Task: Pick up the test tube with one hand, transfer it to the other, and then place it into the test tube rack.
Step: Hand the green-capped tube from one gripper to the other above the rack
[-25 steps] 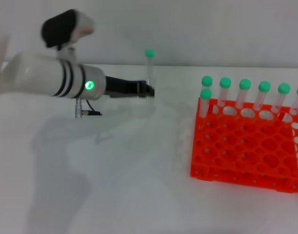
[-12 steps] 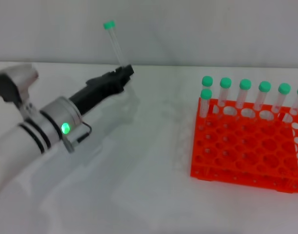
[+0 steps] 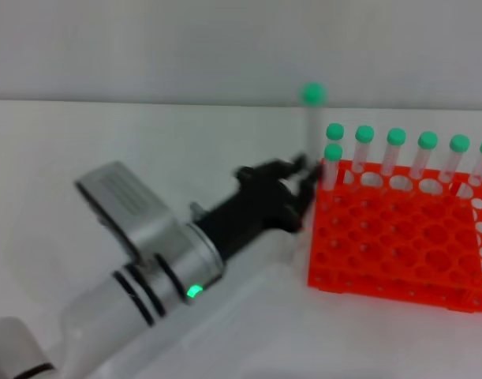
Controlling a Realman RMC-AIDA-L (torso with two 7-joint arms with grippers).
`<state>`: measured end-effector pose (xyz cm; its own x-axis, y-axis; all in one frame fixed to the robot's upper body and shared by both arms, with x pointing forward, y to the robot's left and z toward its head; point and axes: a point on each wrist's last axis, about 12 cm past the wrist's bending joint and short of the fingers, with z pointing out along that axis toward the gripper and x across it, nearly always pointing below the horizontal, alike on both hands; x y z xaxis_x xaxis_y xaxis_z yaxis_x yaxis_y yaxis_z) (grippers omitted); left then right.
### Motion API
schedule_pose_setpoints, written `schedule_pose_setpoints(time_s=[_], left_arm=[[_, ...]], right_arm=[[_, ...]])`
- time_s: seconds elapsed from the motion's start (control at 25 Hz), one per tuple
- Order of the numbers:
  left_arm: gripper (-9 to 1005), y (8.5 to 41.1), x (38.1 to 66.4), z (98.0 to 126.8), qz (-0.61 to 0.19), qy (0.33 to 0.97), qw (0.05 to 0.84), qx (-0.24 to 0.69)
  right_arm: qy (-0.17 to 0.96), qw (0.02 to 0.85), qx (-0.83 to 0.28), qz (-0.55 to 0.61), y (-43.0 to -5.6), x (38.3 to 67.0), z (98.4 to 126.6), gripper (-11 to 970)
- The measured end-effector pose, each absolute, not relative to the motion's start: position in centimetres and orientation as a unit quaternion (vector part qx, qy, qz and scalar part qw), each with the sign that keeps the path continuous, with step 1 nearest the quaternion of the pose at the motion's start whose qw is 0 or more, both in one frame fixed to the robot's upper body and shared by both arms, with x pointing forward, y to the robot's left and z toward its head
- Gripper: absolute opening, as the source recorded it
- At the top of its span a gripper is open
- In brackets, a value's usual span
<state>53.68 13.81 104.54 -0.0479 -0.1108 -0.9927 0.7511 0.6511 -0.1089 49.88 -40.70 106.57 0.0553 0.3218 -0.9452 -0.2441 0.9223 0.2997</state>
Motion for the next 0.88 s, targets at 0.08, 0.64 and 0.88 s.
schedule_pose_setpoints(time_s=[0.08, 0.64, 0.88], left_arm=[[198, 12.6, 53.2, 104.5, -0.337, 0.639, 0.634, 0.276], [198, 9.7, 52.3, 104.0, -0.339, 0.657, 0.597, 0.311], [199, 9.4, 52.3, 104.0, -0.339, 0.655, 0.595, 0.319]], right_arm=[[0.648, 0.725, -0.025, 0.234, -40.4, 50.0, 107.9, 872], [0.632, 0.62, -0.284, 0.368, -33.2, 53.1, 110.3, 871], [0.629, 0.601, -0.3, 0.392, -30.9, 54.2, 110.5, 867]])
